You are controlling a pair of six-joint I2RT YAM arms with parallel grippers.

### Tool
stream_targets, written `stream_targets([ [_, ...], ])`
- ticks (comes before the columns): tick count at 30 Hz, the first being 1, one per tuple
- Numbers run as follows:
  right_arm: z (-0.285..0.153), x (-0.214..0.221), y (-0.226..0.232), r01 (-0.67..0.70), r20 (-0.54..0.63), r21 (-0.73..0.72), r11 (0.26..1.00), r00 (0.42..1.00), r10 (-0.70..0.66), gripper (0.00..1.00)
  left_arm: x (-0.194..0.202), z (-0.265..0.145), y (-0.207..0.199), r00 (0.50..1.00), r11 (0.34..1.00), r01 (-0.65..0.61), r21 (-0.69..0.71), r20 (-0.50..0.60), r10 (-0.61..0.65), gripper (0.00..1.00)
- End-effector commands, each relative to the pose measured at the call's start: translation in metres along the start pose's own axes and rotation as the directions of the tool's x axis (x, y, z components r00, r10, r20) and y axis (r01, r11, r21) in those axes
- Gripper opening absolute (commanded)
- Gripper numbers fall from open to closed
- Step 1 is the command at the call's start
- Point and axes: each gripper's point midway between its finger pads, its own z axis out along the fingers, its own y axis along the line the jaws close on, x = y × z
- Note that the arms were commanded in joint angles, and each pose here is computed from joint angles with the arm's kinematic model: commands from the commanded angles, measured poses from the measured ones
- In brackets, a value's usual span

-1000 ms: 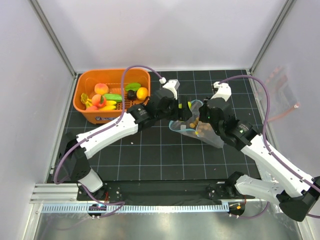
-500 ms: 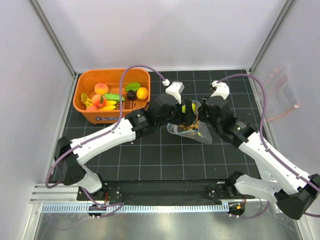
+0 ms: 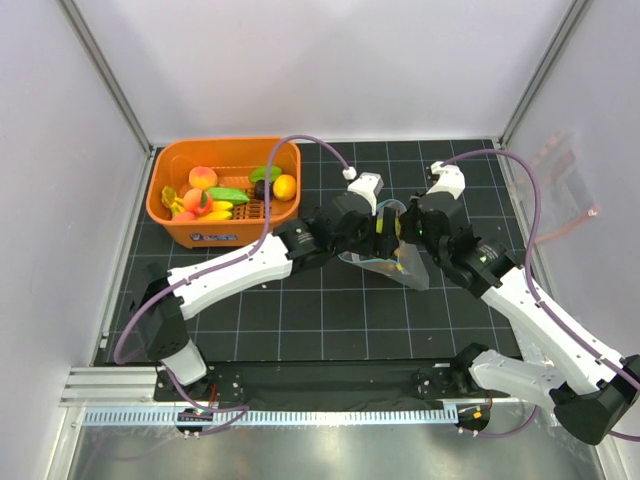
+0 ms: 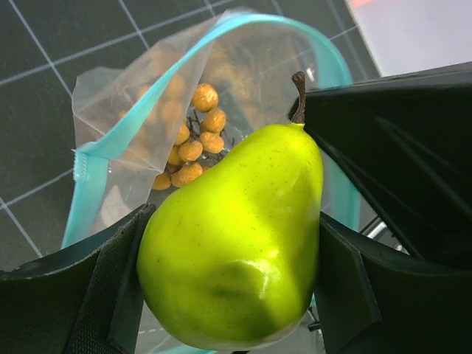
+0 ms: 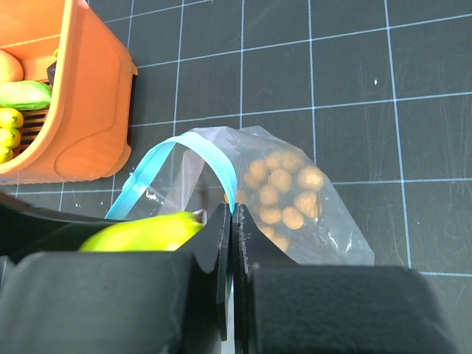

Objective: Place the food in the zip-top bag and seal the zipper
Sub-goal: Place the fake fruit in the zipper food storage bag.

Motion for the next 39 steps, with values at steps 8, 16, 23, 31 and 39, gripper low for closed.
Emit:
stream_targets([
  [8, -0.006, -0.018, 0.006, -0.050, 0.056, -0.038, 0.998, 0.997, 0.052, 0.01, -0.020, 0.008, -0.016, 1.000, 0.999, 0.001, 0.048, 0.014, -0.002, 0.40],
  [16, -0.006, -0.018, 0.006, -0.050, 0.056, -0.039, 0.998, 0.997, 0.053, 0.01, -0.026, -0.005, -0.014, 0.999, 0.999, -0.001, 0.042, 0.033, 0.000, 0.91],
  [23, -0.004, -0.016, 0.006, -0.048, 0.047, -0.040, 0.998, 0.998, 0.050, 0.01, -0.025, -0.013, -0.009, 0.999, 0.999, -0.019, 0.033, 0.035, 0.017, 1.00],
  [31, -0.005, -0.017, 0.006, -0.047, 0.051, -0.040, 0.998, 0.998, 0.049, 0.01, -0.054, -0.040, 0.006, 0.996, 1.000, 0.004, 0.002, 0.088, -0.004, 1.00],
  [39, -0.003, -0.015, 0.007, -0.036, 0.042, -0.043, 0.998, 0.998, 0.038, 0.01, -0.112, -0.078, 0.074, 0.990, 0.987, 0.111, -0.117, 0.102, -0.099, 1.00],
])
